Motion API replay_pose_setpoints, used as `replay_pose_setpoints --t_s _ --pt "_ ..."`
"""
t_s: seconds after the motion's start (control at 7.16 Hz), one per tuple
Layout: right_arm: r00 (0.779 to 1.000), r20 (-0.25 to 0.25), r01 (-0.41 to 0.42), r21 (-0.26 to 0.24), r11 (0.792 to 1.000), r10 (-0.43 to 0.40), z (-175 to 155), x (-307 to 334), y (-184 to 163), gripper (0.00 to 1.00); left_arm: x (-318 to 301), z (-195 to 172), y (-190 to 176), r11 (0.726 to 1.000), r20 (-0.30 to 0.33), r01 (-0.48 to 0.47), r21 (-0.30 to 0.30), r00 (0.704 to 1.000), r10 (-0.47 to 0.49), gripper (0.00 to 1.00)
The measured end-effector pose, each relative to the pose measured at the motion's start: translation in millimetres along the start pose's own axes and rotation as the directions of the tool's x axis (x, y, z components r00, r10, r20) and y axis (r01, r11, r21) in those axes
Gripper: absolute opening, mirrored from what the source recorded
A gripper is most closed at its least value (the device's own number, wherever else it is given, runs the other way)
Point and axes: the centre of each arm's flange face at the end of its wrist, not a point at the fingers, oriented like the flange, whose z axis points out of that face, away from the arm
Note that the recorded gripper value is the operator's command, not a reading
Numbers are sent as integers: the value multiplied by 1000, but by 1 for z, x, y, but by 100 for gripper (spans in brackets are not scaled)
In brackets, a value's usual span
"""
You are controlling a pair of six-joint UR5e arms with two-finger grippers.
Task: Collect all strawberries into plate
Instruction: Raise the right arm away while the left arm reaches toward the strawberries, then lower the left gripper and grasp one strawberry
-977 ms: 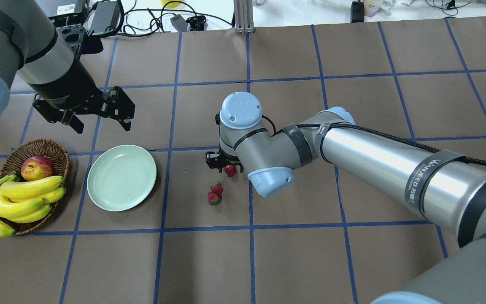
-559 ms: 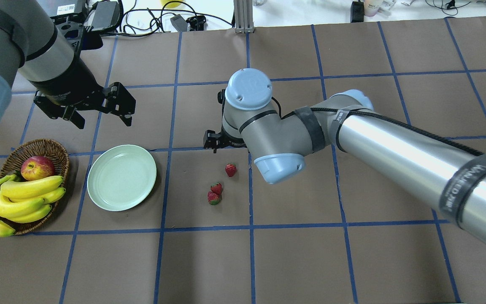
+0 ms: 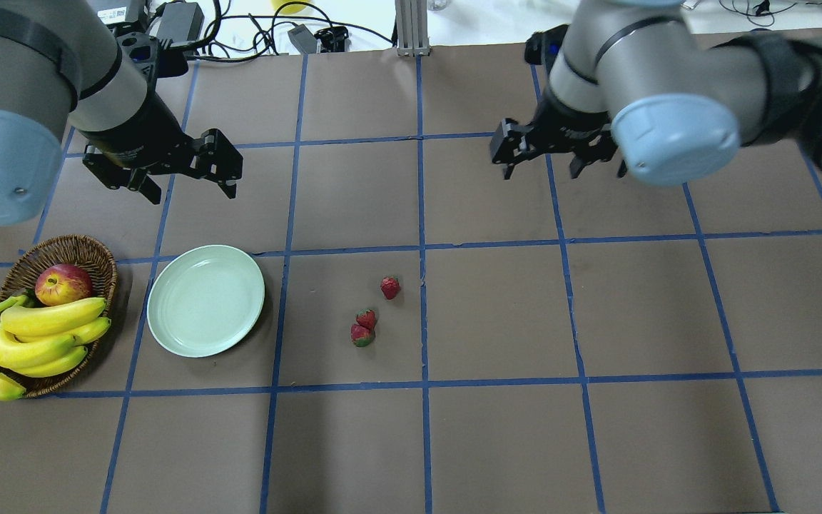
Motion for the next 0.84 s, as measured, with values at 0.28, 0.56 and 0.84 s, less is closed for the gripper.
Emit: replay_pose_setpoints --t_s 0.28,0.56,0.84 --pt "998 -7 55 -30 998 -55 -110 56 -9 100 35 52 -10 998 -77 34 57 997 -29 100" --pt "993 -16 112 -36 993 -113 -163 30 21 92 81 101 -11 997 -115 -11 70 993 19 100" --pt "977 -42 207 -44 977 -208 -169 -15 51 100 126 151 -7 995 -125 -87 50 988 93 100"
